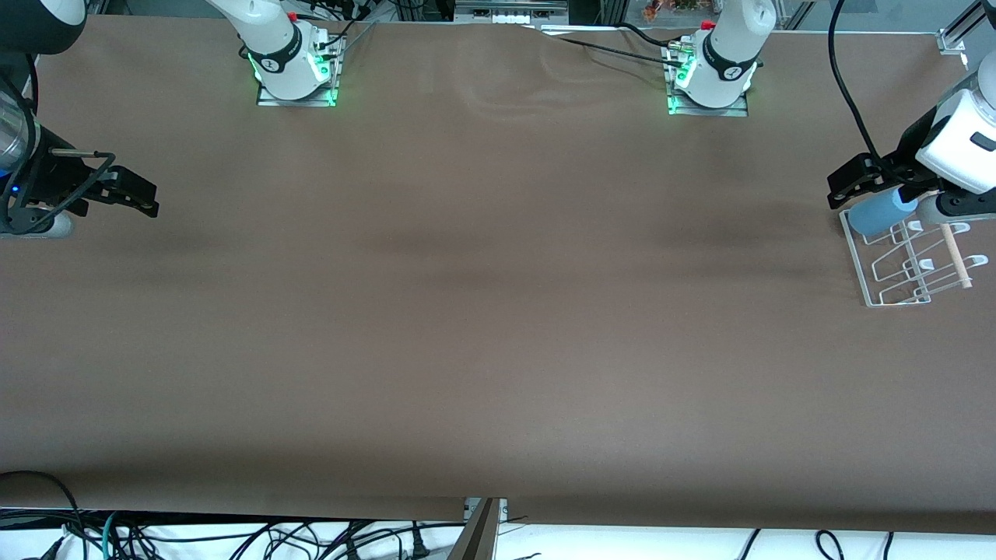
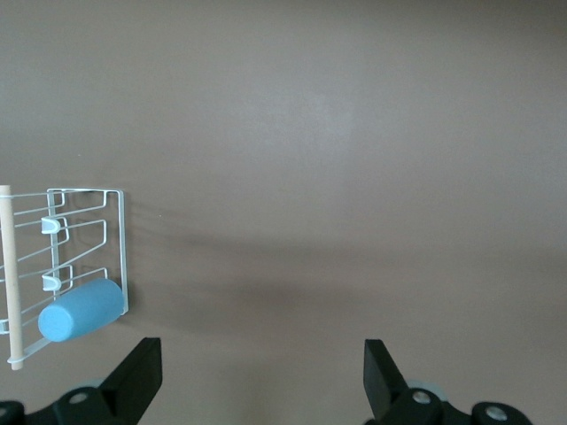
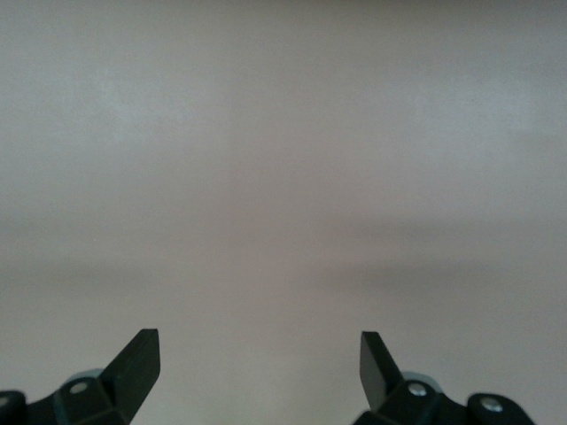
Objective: Transfer cup to left arm and place on rack
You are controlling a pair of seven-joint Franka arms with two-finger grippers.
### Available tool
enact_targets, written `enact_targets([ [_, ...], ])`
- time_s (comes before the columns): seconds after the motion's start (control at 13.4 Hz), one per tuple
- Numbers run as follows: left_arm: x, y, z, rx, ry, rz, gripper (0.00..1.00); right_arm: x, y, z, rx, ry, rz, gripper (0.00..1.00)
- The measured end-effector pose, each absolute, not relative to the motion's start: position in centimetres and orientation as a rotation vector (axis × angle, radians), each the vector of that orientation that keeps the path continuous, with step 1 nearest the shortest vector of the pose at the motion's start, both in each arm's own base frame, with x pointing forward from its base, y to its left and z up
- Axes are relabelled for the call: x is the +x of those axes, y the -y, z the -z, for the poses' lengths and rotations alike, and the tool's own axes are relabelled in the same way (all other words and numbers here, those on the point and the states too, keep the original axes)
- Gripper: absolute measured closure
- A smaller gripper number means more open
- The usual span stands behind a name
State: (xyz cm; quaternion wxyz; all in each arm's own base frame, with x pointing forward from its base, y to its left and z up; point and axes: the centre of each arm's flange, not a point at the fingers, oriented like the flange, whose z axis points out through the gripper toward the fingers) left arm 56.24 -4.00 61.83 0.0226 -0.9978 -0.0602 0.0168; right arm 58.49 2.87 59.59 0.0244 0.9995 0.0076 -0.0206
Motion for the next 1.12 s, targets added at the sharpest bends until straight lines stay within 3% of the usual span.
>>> enact_targets([
  [1.12,56.8,4.8,-60.7,-3.083,0.201,-0.075,0.00,58.5,-2.9,-59.6,3.092,-0.026,0.063,0.00],
])
